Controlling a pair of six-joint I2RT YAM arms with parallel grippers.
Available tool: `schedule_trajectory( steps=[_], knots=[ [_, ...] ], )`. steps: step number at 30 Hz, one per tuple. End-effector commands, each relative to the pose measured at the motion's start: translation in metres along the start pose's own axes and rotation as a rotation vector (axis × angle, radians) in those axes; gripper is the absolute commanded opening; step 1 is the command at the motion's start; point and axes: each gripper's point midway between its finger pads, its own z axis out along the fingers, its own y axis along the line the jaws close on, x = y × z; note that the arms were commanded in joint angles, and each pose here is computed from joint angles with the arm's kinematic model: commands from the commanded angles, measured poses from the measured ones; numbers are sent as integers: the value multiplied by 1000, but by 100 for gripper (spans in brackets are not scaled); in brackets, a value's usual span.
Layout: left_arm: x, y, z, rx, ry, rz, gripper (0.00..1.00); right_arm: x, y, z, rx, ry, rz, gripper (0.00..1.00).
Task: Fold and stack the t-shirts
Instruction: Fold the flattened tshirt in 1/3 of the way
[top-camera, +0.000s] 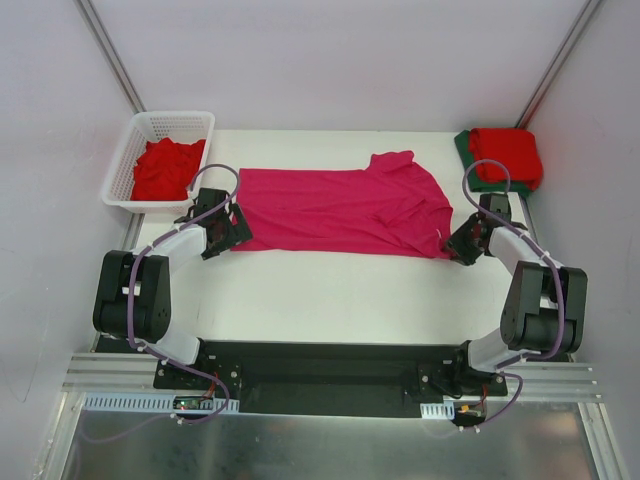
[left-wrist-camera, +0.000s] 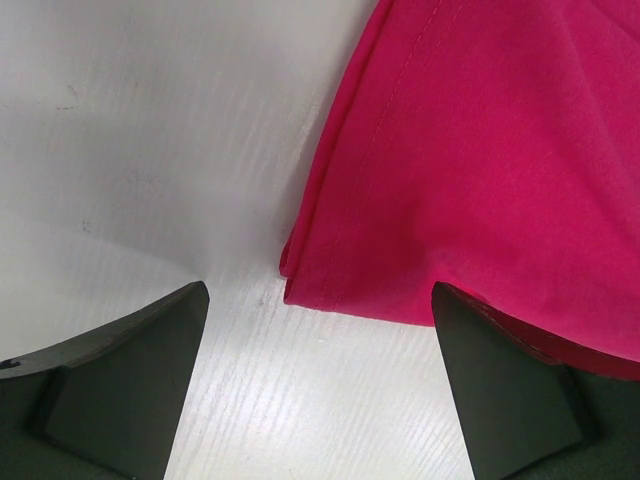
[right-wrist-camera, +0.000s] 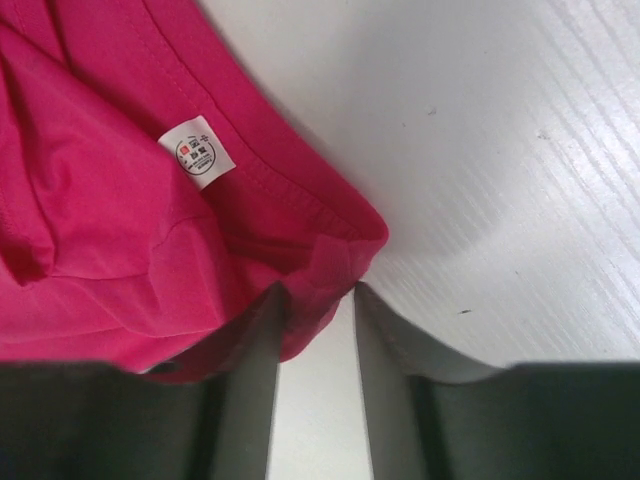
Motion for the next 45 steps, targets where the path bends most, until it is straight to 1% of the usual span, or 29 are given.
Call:
schedule_trajectory(
  steps=[1, 3, 4, 6, 14, 16, 17, 19, 26, 30, 31, 34, 37, 38, 41, 45],
  knots=[
    [-17, -1, -1, 1, -45, 4, 94, -5, 13, -1, -27, -6, -7, 32],
    [-17, 0, -1, -1, -43, 3, 94, -4, 14, 0, -26, -3, -8, 22],
    [-16, -1, -1, 0, -42, 3, 94, -5, 14, 0, -28, -3, -10, 12],
    [-17, -1, -1, 2, -42, 3, 94, -4, 15, 1, -28, -2, -9, 1],
    [-15, -2, 2, 4, -33, 2, 93, -4, 13, 1, -20, -4, -14, 1],
    [-14, -1, 3, 2, -30, 0, 85, -4, 14, 0, -22, -6, -15, 1],
    [-14, -1, 3, 3, -28, 1, 77, -4, 14, 0, -24, -5, -17, 2],
    [-14, -2, 5, 3, -28, -1, 71, -5, 14, 0, -25, -6, -19, 1],
    [-22, -4, 11, -2, -41, 0, 64, -6, 16, -1, -28, -5, -22, 1],
    [-23, -6, 14, -1, -40, 0, 51, -5, 15, -1, -27, -2, -25, 1],
    [-23, -6, 15, -1, -37, 0, 39, -5, 15, -1, -25, -4, -26, 1],
    [-26, -7, 16, -1, -43, -2, 24, -6, 16, -1, -27, -4, -28, 2],
    [-28, -9, 16, 2, -46, -4, 17, -6, 15, -2, -26, -5, -29, 2],
    [-29, -9, 15, 4, -46, -2, 11, -5, 15, -1, -22, -3, -29, 1],
    [-29, -9, 16, 0, -47, -2, 2, -7, 12, -2, -8, -9, -32, 1],
    [-29, -5, 14, -12, -58, 3, 0, -12, 8, -3, 25, -25, -42, 1]
  ],
)
